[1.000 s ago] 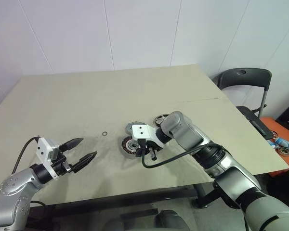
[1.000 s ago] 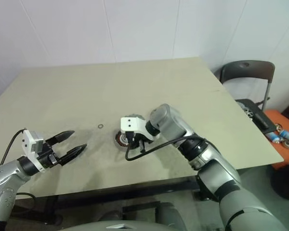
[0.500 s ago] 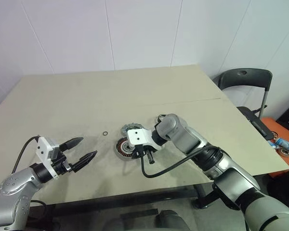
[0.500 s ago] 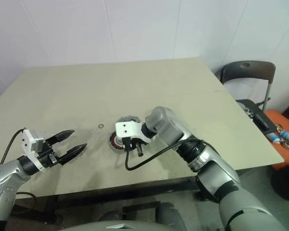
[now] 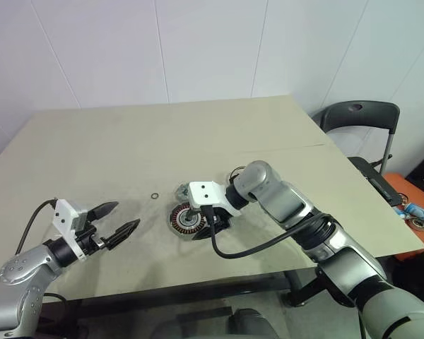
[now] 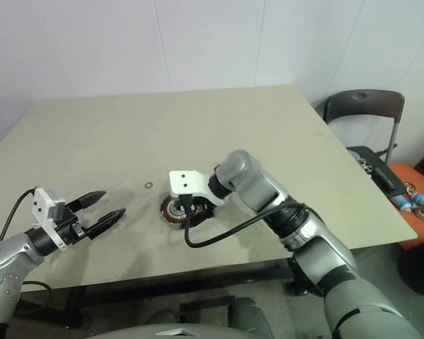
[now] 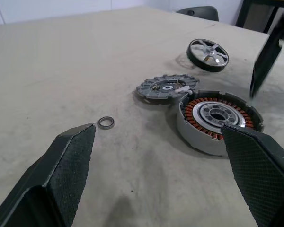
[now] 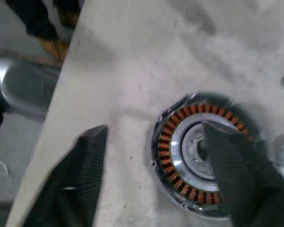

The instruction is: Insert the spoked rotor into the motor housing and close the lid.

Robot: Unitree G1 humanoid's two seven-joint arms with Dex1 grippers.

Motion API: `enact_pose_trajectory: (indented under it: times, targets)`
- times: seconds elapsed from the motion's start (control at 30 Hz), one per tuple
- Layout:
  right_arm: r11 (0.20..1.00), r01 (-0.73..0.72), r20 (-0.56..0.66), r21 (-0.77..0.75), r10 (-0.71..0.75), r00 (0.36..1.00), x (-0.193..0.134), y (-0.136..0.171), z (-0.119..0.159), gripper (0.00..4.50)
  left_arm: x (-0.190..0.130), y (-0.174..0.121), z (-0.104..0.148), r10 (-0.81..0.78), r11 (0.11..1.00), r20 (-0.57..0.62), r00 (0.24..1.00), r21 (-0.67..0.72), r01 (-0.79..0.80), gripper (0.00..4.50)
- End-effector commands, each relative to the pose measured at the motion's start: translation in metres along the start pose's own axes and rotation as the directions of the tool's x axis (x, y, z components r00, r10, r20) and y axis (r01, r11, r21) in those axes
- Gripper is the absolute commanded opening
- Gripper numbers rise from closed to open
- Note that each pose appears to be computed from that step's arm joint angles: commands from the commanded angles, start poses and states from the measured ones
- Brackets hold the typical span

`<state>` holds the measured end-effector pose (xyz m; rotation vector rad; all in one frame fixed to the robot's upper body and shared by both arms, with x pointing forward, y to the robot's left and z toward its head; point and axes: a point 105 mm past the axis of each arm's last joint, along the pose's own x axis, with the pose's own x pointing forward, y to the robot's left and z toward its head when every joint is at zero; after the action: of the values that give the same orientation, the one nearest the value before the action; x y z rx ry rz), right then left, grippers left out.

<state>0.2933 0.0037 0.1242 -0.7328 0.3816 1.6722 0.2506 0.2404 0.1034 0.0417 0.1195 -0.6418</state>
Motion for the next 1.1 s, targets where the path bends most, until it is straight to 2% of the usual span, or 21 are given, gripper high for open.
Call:
enact_pose_trajectory:
  times: [0.03, 0.17, 0.33, 0.67, 0.83, 1.1]
  targets:
    - [0.994, 0.108, 0.114, -0.027, -0.104, 0.988, -0.02, -0.007, 0.012, 4.33, 0.01, 0.007, 0.008, 0.075, 0.993, -0.002, 0.997, 0.087, -0.075, 4.5]
    - [0.986, 0.133, 0.275, 0.104, -0.157, 0.948, -0.038, 0.0, 0.009, 4.33, 0.021, 0.011, 0.001, 0.145, 0.984, -0.027, 0.989, 0.113, -0.141, 4.5]
    - [0.963, 0.21, 0.277, 0.166, -0.25, 0.928, -0.056, 0.002, -0.019, 4.33, 0.037, 0.01, 0.0, 0.141, 0.984, -0.04, 0.989, 0.118, -0.136, 4.5]
    - [0.924, 0.3, 0.294, 0.238, -0.363, 0.884, -0.078, 0.0, -0.039, 4.33, 0.079, 0.017, -0.004, 0.152, 0.983, -0.094, 0.984, 0.122, -0.14, 4.5]
    - [0.893, 0.365, 0.225, 0.263, -0.425, 0.877, -0.092, -0.005, -0.062, 4.33, 0.1, 0.023, -0.014, 0.174, 0.984, -0.095, 0.98, 0.068, -0.168, 4.5]
    - [0.884, 0.374, 0.223, 0.281, -0.439, 0.871, -0.099, -0.006, -0.065, 4.33, 0.12, 0.023, -0.014, 0.166, 0.986, -0.08, 0.983, 0.032, -0.164, 4.5]
